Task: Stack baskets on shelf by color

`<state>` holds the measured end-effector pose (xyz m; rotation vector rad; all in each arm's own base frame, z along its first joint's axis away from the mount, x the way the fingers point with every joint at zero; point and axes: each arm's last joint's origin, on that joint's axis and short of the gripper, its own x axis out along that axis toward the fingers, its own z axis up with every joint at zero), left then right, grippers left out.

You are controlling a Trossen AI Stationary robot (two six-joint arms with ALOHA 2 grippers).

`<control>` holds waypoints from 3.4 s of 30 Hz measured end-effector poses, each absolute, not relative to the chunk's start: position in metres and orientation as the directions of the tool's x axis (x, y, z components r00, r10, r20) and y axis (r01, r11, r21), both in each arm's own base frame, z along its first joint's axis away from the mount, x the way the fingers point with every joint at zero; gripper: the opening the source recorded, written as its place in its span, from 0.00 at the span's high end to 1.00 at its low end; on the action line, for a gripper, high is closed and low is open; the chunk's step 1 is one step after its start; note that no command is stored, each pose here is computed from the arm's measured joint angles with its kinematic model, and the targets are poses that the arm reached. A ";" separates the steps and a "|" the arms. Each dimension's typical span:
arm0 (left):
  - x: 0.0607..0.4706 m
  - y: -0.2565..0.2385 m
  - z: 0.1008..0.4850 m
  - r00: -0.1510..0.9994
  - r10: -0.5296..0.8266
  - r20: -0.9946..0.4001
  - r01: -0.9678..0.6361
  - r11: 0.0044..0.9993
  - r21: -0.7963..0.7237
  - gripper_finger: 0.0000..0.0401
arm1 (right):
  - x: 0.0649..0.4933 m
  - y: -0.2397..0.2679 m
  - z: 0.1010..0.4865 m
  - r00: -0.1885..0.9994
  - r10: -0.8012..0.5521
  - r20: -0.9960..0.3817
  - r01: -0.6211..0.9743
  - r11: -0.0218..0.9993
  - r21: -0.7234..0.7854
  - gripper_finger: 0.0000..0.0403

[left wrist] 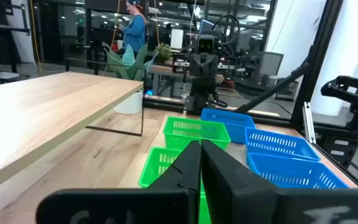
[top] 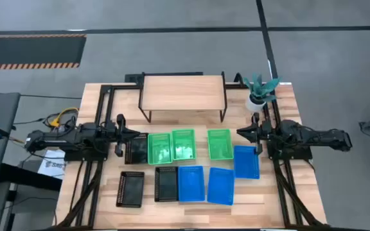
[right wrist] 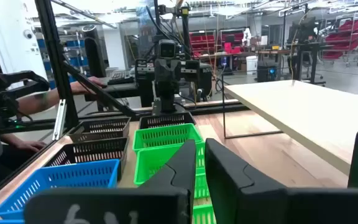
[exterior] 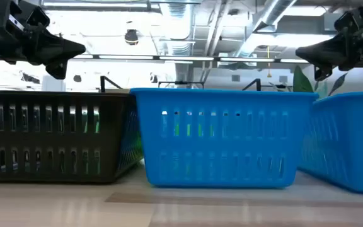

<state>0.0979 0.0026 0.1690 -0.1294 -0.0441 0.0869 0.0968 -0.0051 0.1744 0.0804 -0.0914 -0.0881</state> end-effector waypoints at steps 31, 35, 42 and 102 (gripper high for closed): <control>0.098 0.003 0.169 0.995 0.089 0.038 -0.084 0.988 -0.131 1.00 | 0.097 -0.005 0.174 0.992 -0.092 0.088 0.084 0.993 0.084 0.85; 0.098 0.003 0.169 0.995 0.089 0.038 -0.083 0.988 -0.131 1.00 | 0.097 -0.005 0.174 0.992 -0.091 0.088 0.084 0.993 0.084 0.85; 0.098 0.003 0.169 0.995 0.090 0.038 -0.087 0.993 -0.082 1.00 | 0.097 -0.005 0.174 0.992 -0.092 0.088 0.084 0.993 0.084 0.85; 0.096 0.007 0.181 0.963 0.228 0.144 -0.108 0.815 -0.570 0.70 | 0.098 -0.008 0.250 0.984 -0.175 -0.042 0.178 0.916 0.358 0.44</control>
